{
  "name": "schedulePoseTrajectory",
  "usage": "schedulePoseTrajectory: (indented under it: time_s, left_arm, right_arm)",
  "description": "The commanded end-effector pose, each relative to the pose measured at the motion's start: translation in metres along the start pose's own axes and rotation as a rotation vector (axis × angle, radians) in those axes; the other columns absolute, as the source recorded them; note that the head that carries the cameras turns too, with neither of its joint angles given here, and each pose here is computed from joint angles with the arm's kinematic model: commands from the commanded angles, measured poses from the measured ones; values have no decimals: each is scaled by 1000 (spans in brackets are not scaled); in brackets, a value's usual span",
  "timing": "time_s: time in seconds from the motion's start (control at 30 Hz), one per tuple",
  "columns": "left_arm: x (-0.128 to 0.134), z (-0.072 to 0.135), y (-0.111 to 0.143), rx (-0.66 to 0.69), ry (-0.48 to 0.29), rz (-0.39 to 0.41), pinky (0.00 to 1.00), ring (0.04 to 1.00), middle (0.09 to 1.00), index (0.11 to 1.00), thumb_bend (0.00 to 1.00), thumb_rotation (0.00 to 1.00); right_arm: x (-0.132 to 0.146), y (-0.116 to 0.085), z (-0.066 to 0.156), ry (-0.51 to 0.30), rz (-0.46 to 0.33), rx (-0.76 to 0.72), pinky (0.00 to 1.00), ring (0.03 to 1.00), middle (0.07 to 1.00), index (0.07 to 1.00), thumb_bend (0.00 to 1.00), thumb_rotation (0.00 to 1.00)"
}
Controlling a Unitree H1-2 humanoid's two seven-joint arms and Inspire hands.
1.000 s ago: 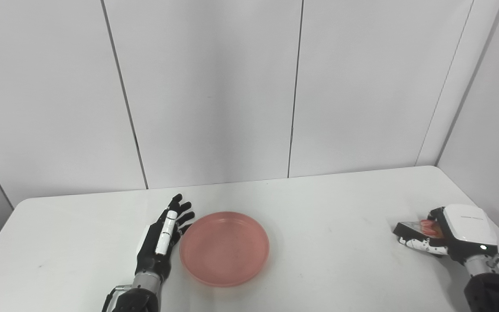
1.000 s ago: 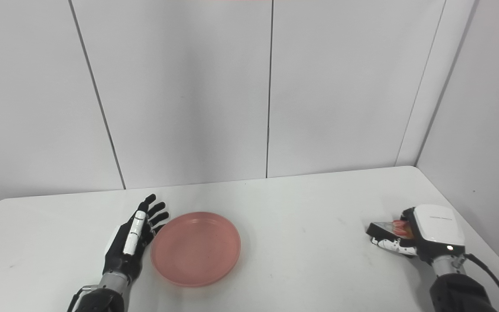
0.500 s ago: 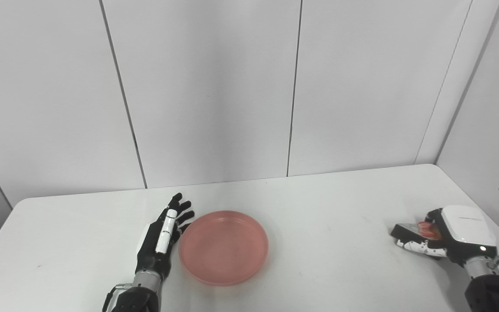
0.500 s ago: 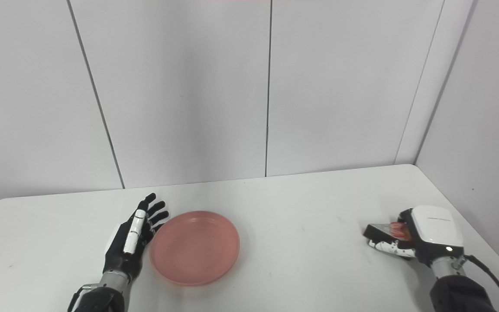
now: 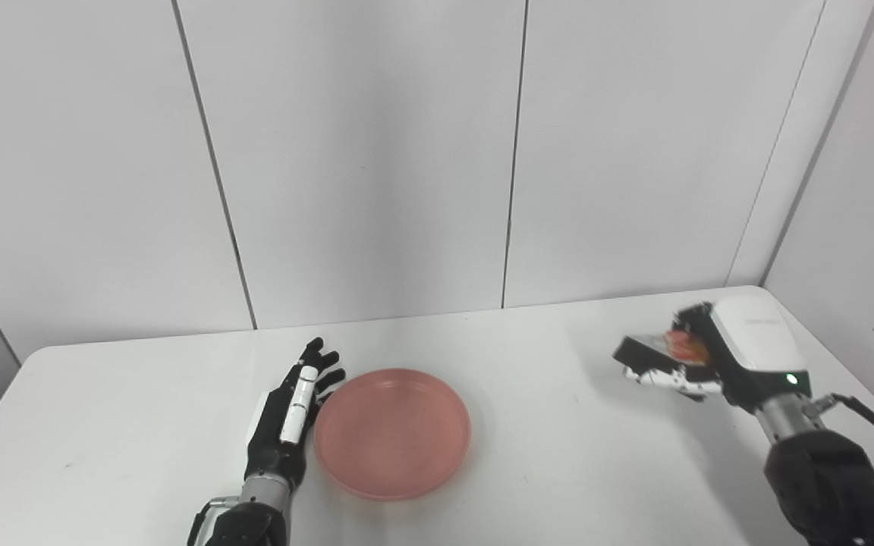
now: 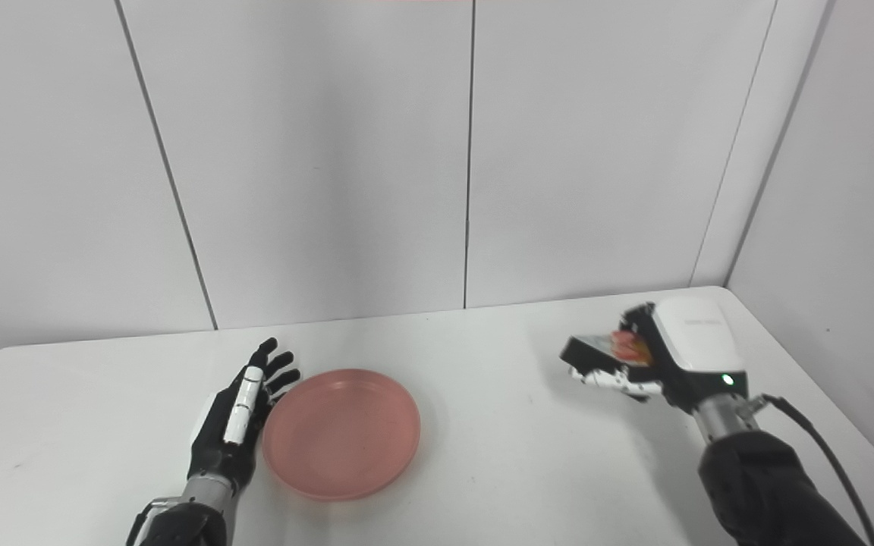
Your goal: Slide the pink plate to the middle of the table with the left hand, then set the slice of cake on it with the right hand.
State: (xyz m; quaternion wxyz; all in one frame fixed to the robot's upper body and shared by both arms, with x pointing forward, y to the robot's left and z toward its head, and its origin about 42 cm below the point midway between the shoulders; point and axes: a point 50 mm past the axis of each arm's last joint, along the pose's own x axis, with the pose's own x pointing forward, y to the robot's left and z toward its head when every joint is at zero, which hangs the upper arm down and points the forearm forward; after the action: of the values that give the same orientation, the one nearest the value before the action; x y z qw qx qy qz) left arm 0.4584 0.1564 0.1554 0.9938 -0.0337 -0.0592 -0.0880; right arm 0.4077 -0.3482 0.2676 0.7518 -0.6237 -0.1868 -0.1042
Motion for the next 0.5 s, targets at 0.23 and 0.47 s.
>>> schedulePoseTrajectory:
  time_s: [0.23,0.47]
  left_arm:
    - [3,3,-16,29,-5,0,770,834,872,890,649,866]
    - [0,2,-28,55,-3,-1,743,822,864,880,616,875]
  right_arm:
    - [36,-38,44,-197,-105,19,111,160,226,287,520,628]
    - [56,-31,82,-308,-115,52,107,151,213,253,521,601]
